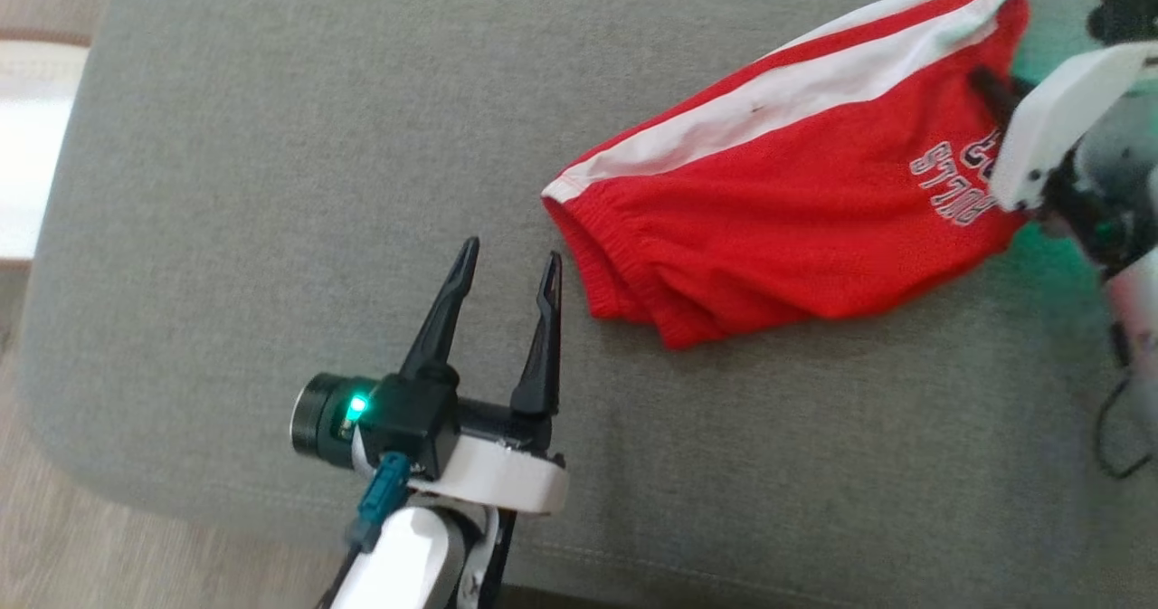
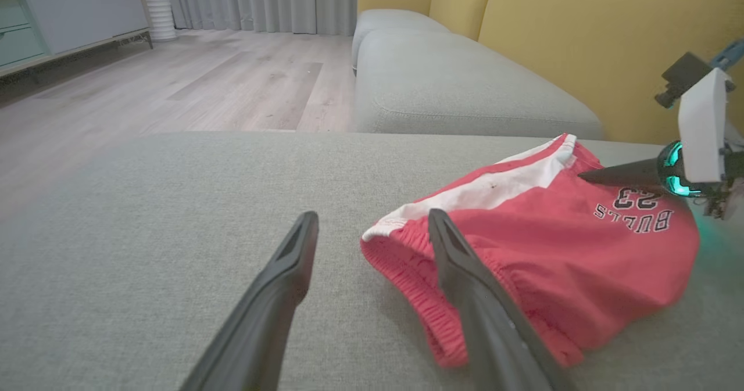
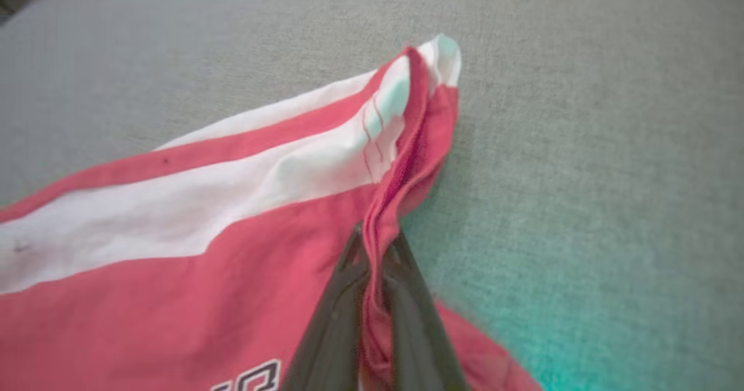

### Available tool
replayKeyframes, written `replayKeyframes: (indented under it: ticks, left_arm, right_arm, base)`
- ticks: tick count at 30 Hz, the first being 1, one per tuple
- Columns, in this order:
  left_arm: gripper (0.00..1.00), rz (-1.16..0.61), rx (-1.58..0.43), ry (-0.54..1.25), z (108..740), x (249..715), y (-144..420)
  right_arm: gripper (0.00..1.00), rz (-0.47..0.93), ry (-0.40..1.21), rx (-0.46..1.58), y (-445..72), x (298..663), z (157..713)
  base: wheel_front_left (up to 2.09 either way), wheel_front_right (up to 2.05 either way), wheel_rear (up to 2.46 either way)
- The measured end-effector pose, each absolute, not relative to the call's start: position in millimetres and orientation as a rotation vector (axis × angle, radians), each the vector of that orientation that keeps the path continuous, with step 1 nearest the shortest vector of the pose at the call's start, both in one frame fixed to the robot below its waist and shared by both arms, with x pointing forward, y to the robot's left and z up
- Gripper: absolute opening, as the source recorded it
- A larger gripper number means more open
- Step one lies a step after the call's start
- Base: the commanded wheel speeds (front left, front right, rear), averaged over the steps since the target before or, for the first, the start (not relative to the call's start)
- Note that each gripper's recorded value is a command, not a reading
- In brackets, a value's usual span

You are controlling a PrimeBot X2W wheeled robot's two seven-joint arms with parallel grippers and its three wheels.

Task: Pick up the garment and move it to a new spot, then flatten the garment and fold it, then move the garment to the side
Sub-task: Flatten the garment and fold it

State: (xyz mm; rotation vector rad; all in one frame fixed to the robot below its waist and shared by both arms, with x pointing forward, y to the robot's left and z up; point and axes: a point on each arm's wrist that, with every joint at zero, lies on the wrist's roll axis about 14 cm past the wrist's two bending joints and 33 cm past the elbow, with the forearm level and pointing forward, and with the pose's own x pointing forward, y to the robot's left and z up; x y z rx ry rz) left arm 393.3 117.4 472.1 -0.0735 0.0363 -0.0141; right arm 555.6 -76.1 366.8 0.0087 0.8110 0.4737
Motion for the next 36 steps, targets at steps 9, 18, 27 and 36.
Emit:
replayKeyframes:
  ticks: [9,18,27,36]
  left_arm:
    - [1.0,-0.095,-0.08,0.09,456,372,99]
    - [1.0,-0.141,-0.073,0.041,471,368,92]
    - [1.0,-0.106,-0.095,0.083,460,359,101]
    - [1.0,-0.075,-0.12,0.106,454,366,103]
  right_arm:
    - [0.0,0.354,0.818,0.211,-117,504,378]
    - [0.0,0.103,0.704,0.268,-209,491,404]
    - [0.0,0.164,0.591,0.206,-190,518,437]
    - [0.0,0.512,0.647,0.183,-40,498,436]
  base:
    - [0.0,0.0,0.0]
    - [0.0,0.0,0.0]
    - [0.0,0.0,0.0]
    - [0.0,0.0,0.0]
